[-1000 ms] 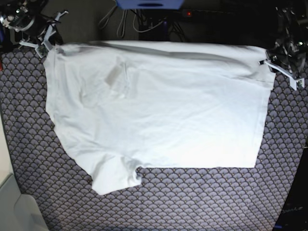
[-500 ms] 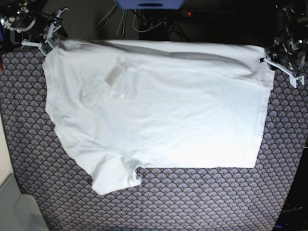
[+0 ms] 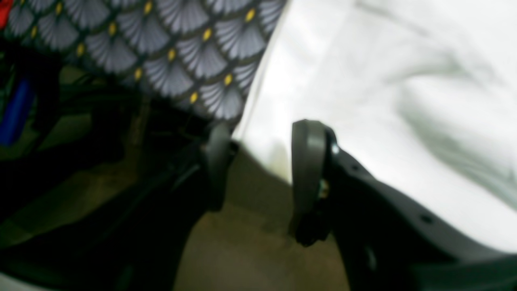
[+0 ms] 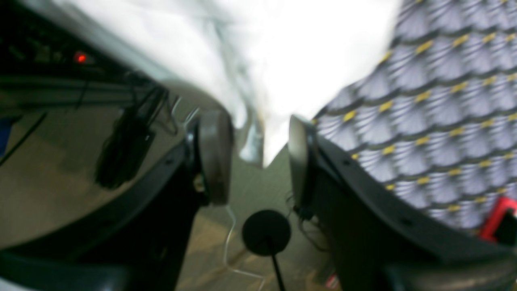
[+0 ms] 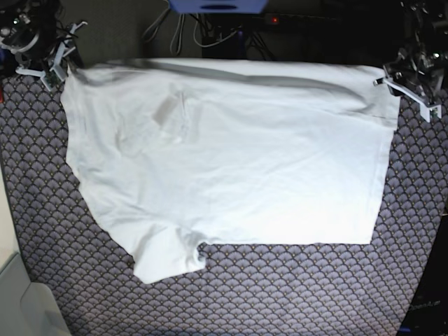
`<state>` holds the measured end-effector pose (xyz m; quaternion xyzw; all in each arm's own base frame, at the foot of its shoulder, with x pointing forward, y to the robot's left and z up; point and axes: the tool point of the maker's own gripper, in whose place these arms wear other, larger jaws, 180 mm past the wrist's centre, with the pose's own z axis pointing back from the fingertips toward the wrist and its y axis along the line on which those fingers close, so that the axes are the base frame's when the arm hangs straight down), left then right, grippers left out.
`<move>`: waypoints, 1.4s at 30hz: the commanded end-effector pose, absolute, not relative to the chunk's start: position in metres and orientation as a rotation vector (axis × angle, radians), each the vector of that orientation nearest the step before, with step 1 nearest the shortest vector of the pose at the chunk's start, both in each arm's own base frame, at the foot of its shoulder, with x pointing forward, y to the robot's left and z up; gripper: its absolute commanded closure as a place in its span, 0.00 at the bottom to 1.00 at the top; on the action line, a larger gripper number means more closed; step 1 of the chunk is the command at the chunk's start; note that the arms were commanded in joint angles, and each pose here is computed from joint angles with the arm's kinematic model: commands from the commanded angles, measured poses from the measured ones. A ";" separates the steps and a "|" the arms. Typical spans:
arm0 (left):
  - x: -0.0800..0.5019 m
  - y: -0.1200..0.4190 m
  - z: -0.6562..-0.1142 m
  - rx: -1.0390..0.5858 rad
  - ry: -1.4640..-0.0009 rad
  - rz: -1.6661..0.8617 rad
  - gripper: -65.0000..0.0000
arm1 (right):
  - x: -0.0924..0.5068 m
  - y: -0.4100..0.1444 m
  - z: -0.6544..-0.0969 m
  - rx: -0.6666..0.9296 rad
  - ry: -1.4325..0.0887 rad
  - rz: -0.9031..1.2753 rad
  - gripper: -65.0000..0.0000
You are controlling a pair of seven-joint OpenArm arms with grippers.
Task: Fold the T-shirt properly
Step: 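Drag the held shirt edge with both grippers, then open the grippers, then move both grippers along the shirt sides toward the hem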
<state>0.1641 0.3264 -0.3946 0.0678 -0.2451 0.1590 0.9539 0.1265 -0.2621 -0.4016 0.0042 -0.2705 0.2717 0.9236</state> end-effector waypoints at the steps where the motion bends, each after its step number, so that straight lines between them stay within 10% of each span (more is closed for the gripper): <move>1: 0.169 0.333 -0.385 0.159 -0.527 0.312 0.61 | 0.132 -0.265 -0.392 -0.008 -0.586 0.566 0.64; 42: 0.215 0.358 -0.327 0.222 -0.717 0.311 0.61 | 0.218 -0.300 -0.337 -0.162 -0.820 0.506 0.63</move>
